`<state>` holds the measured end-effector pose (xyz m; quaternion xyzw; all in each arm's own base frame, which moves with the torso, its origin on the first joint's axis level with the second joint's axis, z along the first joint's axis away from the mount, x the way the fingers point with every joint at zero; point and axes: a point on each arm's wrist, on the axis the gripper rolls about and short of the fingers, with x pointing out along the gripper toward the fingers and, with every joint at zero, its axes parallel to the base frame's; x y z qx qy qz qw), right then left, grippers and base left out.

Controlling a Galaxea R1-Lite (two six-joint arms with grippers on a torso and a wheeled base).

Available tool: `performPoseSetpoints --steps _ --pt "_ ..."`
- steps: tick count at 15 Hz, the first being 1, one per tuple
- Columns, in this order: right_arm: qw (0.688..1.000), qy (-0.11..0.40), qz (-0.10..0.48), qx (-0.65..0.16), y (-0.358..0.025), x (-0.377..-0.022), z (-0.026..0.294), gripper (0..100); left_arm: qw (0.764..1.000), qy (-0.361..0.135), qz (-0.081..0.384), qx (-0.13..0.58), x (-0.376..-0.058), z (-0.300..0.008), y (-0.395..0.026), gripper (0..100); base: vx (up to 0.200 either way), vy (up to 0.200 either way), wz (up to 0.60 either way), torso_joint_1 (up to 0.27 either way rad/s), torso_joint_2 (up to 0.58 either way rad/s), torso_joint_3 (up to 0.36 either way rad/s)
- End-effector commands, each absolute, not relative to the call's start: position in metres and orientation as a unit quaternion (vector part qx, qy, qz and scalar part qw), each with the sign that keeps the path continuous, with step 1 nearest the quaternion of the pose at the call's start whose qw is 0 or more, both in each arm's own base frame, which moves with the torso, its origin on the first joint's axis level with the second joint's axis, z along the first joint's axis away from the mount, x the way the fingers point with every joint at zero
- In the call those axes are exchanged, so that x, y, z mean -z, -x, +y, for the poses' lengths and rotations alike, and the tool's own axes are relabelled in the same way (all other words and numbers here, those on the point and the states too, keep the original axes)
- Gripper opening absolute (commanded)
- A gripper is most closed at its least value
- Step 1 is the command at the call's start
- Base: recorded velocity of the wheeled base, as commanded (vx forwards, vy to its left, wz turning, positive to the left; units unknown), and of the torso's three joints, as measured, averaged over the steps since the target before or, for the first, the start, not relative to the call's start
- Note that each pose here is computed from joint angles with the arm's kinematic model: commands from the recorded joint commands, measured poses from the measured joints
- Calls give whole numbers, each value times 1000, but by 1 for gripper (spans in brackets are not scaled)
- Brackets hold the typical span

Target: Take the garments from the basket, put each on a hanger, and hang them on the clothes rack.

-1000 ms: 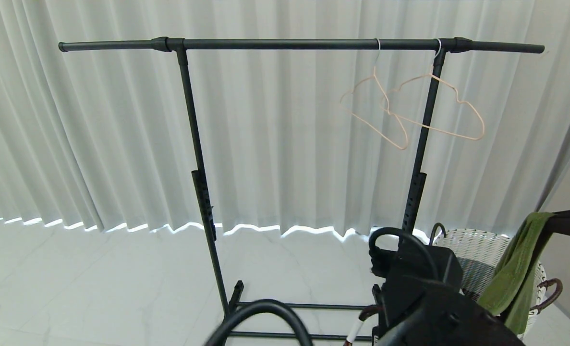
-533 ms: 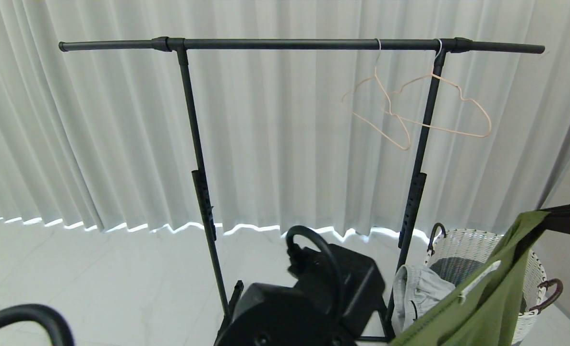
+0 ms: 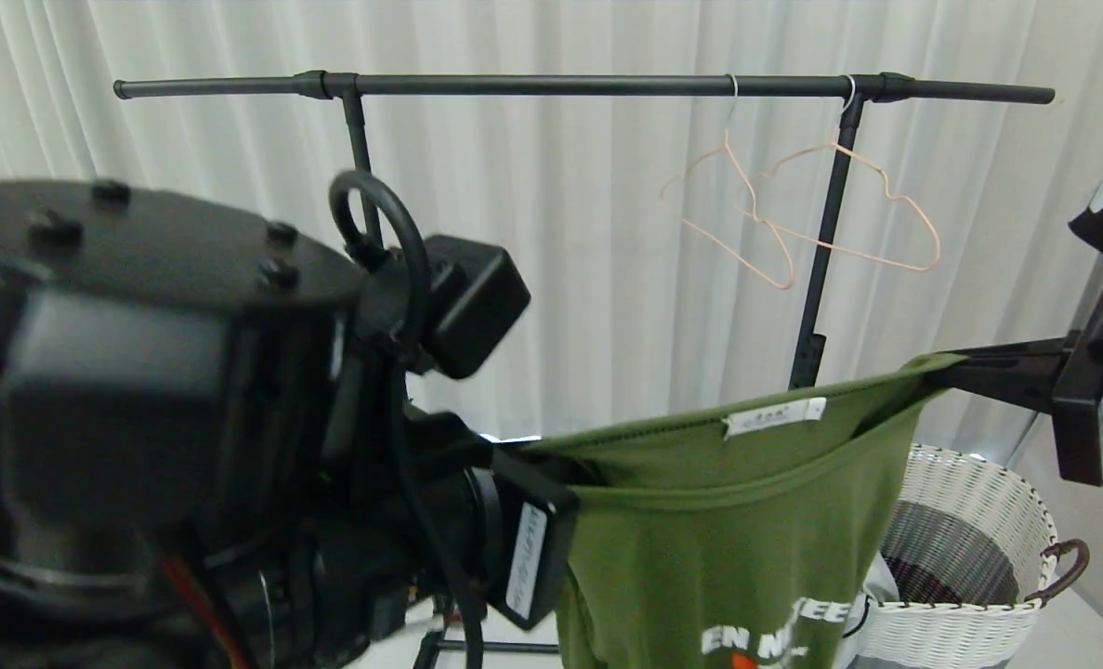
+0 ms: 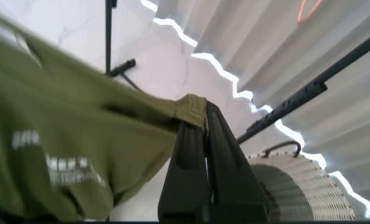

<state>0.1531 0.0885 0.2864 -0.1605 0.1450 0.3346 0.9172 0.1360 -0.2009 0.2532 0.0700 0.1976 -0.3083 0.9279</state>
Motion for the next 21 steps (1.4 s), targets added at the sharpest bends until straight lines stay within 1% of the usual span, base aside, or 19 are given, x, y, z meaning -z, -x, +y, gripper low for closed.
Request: performPoseSetpoints --steps 1,4,6,8,10,13,15,17,19,21 --pt "920 154 135 -335 -161 -290 93 0 948 -57 158 270 -280 -187 -153 0 0 0 0 0 0 0" --pt "927 146 98 -332 -161 -311 93 0 955 -37 125 267 -306 -188 -158 0 0 0 0 0 0 0" --pt "931 141 74 -329 -163 -327 95 0 959 -76 98 256 -315 -179 -162 0 0 0 0 0 0 0" --pt "932 140 59 -330 -165 -336 96 0 960 -89 83 254 -322 -175 -162 0 0 0 0 0 0 0" --pt "933 139 52 -329 -165 -341 96 0 959 -89 83 256 -321 -174 -160 0 0 0 0 0 0 0" --pt "932 141 64 -329 -160 -350 93 0 957 -89 76 266 -324 -175 -153 0 0 0 0 0 0 0" --pt "931 142 70 -329 -155 -361 90 0 958 -82 60 267 -339 -170 -149 0 0 0 0 0 0 0" --pt "931 141 67 -330 -152 -371 89 0 957 -85 64 270 -359 -162 -142 0 0 0 0 0 0 0" --pt "930 142 73 -330 -149 -374 87 0 949 -91 73 294 -377 -156 -125 0 0 0 0 0 0 0" --pt "930 143 76 -330 -147 -374 86 0 945 -97 84 302 -376 -156 -121 0 0 0 0 0 0 0"
